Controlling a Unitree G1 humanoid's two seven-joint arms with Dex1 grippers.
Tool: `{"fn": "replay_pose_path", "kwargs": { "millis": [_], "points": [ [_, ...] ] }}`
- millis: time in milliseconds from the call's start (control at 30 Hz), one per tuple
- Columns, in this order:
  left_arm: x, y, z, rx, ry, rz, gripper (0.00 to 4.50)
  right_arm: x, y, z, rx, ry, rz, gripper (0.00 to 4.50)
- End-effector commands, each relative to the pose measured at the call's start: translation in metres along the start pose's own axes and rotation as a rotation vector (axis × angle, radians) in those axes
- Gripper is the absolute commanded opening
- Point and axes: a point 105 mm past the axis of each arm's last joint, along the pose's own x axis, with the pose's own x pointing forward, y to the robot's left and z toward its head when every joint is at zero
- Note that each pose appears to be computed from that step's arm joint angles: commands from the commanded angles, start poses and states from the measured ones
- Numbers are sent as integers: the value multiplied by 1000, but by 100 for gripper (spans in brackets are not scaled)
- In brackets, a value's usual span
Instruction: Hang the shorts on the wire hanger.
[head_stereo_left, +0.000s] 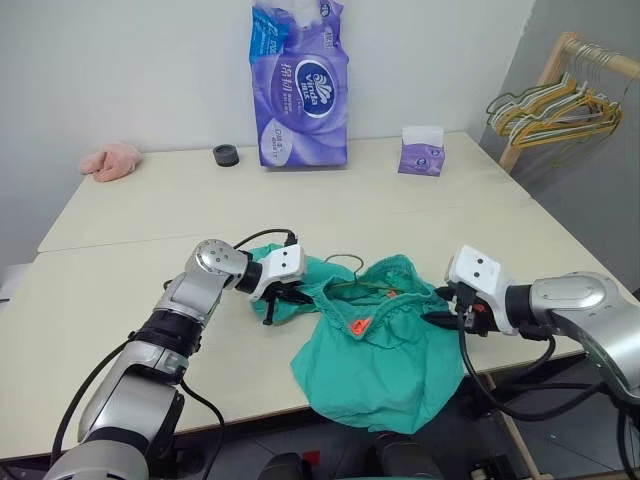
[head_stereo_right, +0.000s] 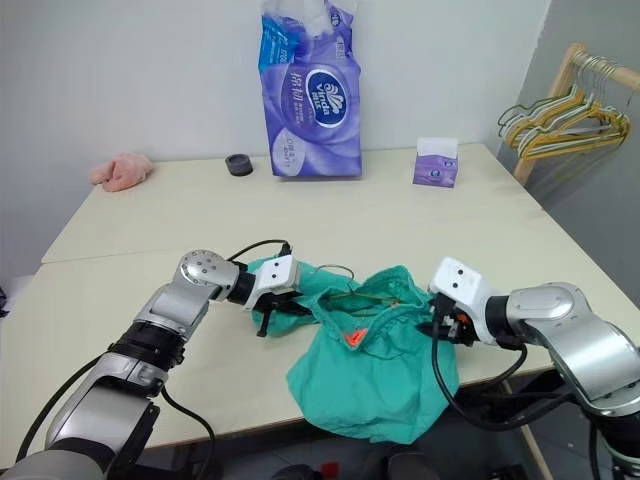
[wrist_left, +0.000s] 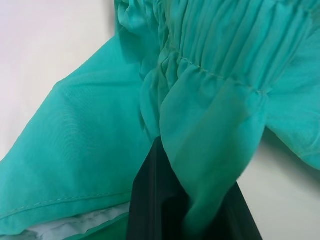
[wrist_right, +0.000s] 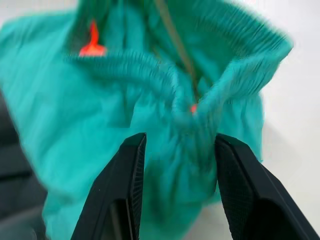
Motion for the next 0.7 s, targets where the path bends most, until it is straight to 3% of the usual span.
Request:
{"fn": "replay_pose_path", "kwargs": {
  "millis": [33, 100, 333, 700],
  "points": [
    [-7, 7, 16, 60, -21, 22, 0, -3, -12, 4, 1, -4, -77, 333],
    [-8, 7, 16, 60, -19, 22, 0, -2, -11, 2, 10, 6, -55, 401],
    [-7, 6, 16, 62, -21, 14, 0, 3, -7, -5, -8, 58, 34, 401],
    [-7, 6, 19, 68, -25, 10, 0, 37, -16, -5, -67, 114, 146, 401]
  ]
}}
